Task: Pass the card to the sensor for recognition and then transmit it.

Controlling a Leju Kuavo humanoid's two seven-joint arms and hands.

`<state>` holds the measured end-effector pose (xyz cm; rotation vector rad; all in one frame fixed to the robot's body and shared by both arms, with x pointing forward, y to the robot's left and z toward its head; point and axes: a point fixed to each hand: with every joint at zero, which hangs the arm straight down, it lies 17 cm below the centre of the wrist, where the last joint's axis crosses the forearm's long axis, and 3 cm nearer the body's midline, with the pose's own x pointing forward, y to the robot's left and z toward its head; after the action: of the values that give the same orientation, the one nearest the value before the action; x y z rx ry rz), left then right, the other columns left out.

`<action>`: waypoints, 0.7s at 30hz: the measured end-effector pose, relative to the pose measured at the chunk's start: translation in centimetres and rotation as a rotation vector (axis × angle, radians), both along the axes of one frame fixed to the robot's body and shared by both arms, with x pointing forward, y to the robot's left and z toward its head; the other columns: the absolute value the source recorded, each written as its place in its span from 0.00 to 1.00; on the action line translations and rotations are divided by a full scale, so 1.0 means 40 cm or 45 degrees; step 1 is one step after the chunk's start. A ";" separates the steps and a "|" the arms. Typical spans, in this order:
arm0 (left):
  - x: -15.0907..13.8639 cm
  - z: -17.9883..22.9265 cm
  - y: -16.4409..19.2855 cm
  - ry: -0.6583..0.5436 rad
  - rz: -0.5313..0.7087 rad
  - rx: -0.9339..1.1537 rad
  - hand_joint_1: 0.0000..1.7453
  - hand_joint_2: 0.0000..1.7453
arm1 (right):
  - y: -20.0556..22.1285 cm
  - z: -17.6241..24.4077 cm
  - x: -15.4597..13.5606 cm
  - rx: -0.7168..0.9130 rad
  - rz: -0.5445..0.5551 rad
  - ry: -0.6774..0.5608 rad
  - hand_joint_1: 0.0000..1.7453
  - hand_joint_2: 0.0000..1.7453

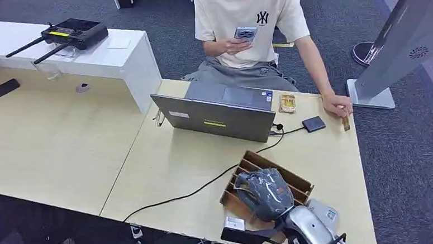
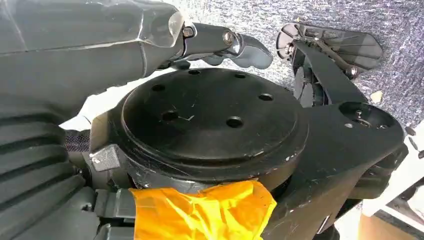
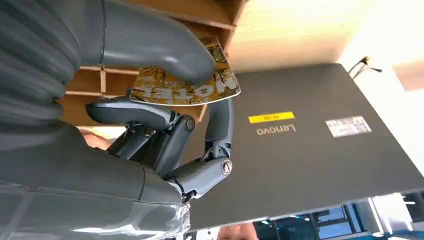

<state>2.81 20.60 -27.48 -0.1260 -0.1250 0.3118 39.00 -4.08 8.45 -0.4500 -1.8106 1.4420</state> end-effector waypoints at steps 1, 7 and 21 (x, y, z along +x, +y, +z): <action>0.000 0.000 0.000 0.000 0.001 0.000 0.00 1.00 | 0.002 0.008 0.000 0.012 0.004 0.003 1.00 1.00; 0.000 0.000 0.000 -0.001 0.004 0.000 0.00 1.00 | 0.005 0.053 0.001 0.086 0.018 0.026 1.00 1.00; -0.001 0.000 -0.001 -0.002 0.023 -0.001 0.00 1.00 | -0.024 0.166 0.009 0.230 -0.015 -0.034 1.00 1.00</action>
<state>2.76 20.54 -27.47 -0.1261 -0.1274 0.3300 39.37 -5.02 15.07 -0.3886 -1.9365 1.2560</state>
